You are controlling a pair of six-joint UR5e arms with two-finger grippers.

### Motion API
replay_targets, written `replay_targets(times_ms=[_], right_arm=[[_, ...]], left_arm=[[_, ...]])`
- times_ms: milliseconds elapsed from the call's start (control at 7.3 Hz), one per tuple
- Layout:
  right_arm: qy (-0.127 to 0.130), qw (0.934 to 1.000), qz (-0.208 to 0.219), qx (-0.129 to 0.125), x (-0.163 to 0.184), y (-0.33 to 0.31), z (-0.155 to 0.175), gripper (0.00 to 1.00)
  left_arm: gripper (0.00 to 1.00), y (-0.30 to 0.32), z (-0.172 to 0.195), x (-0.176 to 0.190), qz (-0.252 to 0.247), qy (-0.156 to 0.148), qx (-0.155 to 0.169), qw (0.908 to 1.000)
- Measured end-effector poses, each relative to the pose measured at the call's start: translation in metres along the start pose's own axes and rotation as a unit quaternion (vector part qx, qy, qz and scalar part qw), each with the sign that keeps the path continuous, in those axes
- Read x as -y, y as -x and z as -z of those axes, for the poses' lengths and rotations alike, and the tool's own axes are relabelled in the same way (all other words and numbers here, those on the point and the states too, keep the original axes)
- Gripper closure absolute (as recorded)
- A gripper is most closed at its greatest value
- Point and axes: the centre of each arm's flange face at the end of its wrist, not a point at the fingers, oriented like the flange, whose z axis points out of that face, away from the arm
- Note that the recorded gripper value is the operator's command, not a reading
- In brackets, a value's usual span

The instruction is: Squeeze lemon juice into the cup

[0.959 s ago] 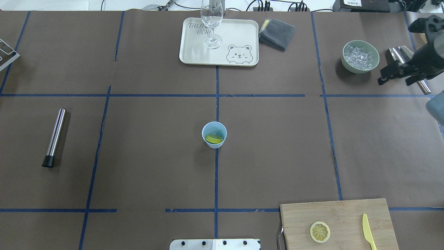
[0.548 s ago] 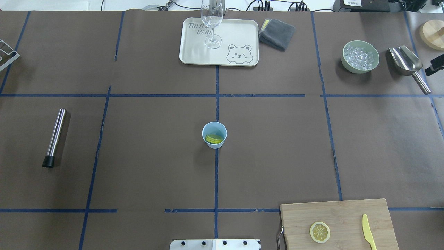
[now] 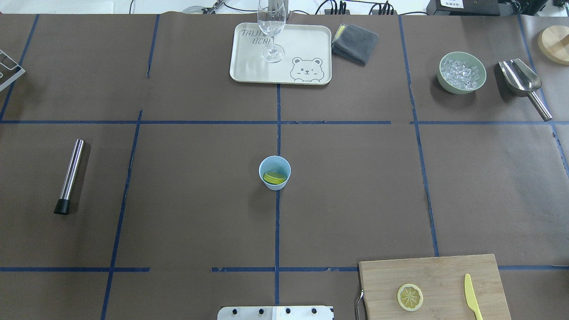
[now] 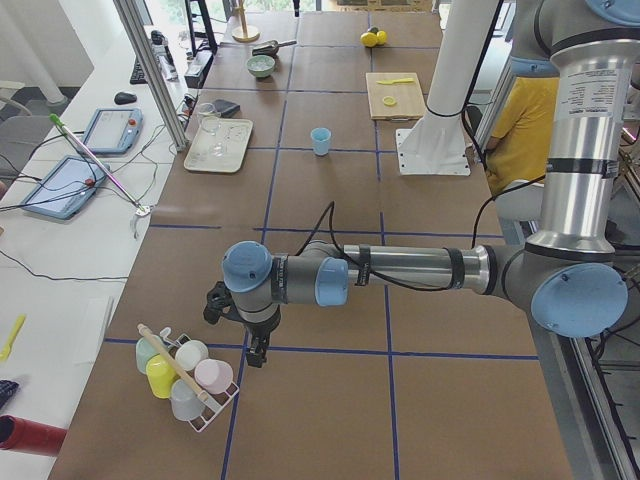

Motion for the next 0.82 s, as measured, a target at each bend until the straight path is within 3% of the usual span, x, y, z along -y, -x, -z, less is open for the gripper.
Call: replay_targets(times_ms=[822], right_arm=[[0.006, 1.0000, -0.001, 0.006, 0.001, 0.005, -0.006, 0.00]], left_arm=[[0.00, -0.025, 0.017, -0.001, -0.016, -0.005, -0.001, 0.9999]])
